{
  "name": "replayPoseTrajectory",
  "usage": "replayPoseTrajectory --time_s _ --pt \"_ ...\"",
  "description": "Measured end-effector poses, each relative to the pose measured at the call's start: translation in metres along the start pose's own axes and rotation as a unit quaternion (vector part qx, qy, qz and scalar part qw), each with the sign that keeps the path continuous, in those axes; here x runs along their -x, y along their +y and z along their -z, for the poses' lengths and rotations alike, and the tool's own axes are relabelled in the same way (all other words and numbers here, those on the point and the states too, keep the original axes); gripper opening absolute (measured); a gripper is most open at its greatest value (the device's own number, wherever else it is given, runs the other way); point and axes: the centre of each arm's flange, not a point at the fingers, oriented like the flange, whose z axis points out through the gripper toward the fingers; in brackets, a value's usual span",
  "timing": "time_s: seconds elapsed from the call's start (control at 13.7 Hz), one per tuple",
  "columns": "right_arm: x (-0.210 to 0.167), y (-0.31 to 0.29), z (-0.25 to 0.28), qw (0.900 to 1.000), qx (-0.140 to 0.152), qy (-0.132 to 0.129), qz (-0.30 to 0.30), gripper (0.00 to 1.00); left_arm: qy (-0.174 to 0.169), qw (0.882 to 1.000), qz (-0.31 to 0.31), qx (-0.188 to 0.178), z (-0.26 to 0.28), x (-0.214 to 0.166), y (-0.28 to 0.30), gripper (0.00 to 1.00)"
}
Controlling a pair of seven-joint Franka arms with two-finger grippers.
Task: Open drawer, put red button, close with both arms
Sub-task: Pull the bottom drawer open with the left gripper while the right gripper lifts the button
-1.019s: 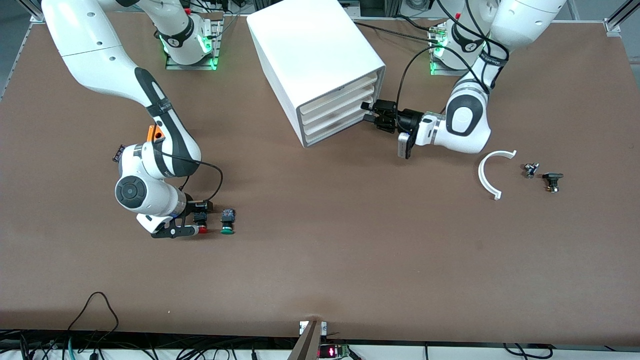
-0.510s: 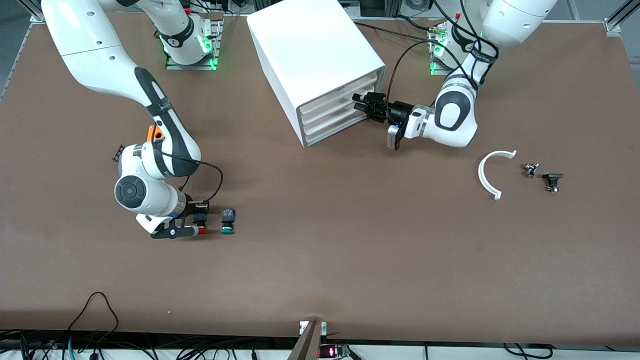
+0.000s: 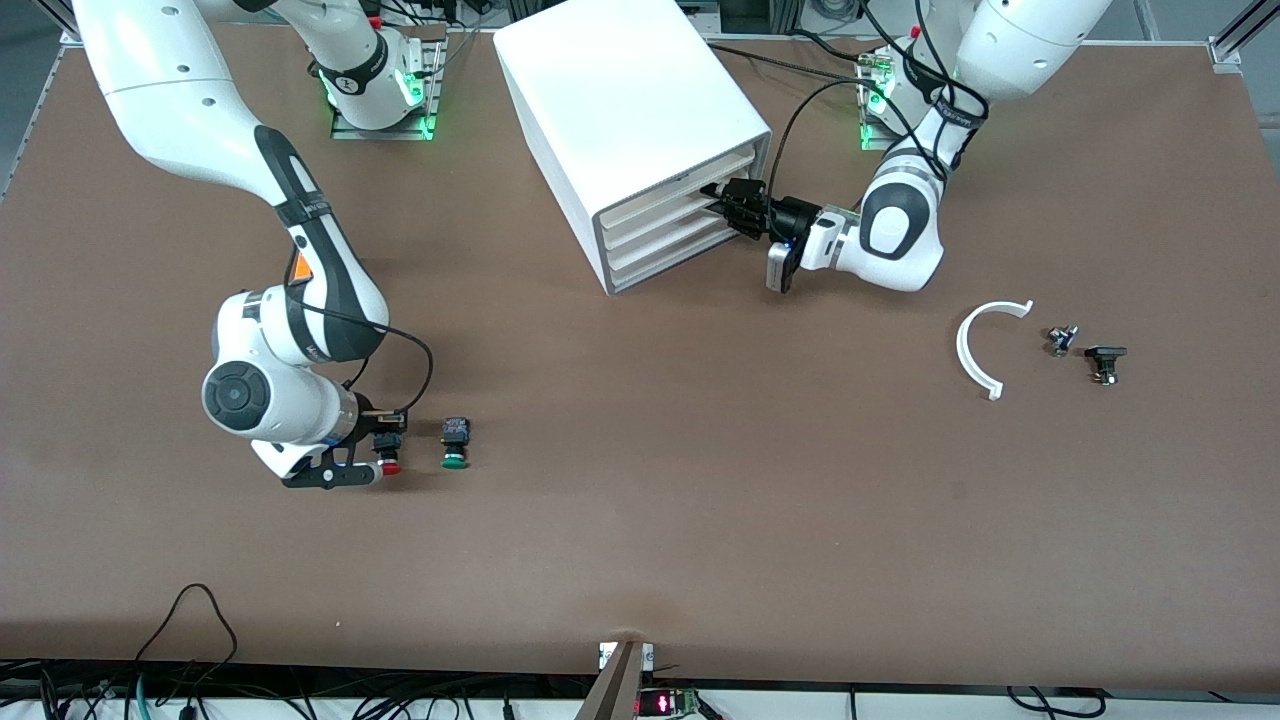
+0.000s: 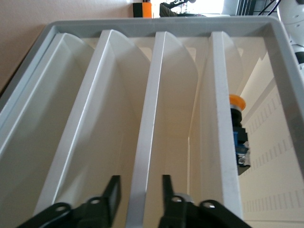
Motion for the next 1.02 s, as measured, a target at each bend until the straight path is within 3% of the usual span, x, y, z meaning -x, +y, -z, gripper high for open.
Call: replayPoseTrajectory --time_s 0.15,0.44,0.66,1.02 --pt "0.000 -0.015 0.014 0.999 0.002 -0.007 -0.033 0.41 0.000 1.000 -0.003 0.001 -0.001 0.000 -0.001 0.11" --pt "0.009 -0.065 0.048 0.996 0.015 -0.032 -0.077 0.41 0.001 1.000 -0.006 0.001 0.000 0.000 -0.001 0.11" --pt "0.016 -0.076 0.110 0.991 -0.001 -0.061 -0.122 0.41 0.014 1.000 -0.010 -0.001 0.011 -0.006 0.000 0.11" --pt "0.056 -0.102 0.218 0.983 -0.010 -0.063 -0.174 0.41 0.048 0.998 -0.027 -0.014 0.052 -0.028 0.004 0.11"
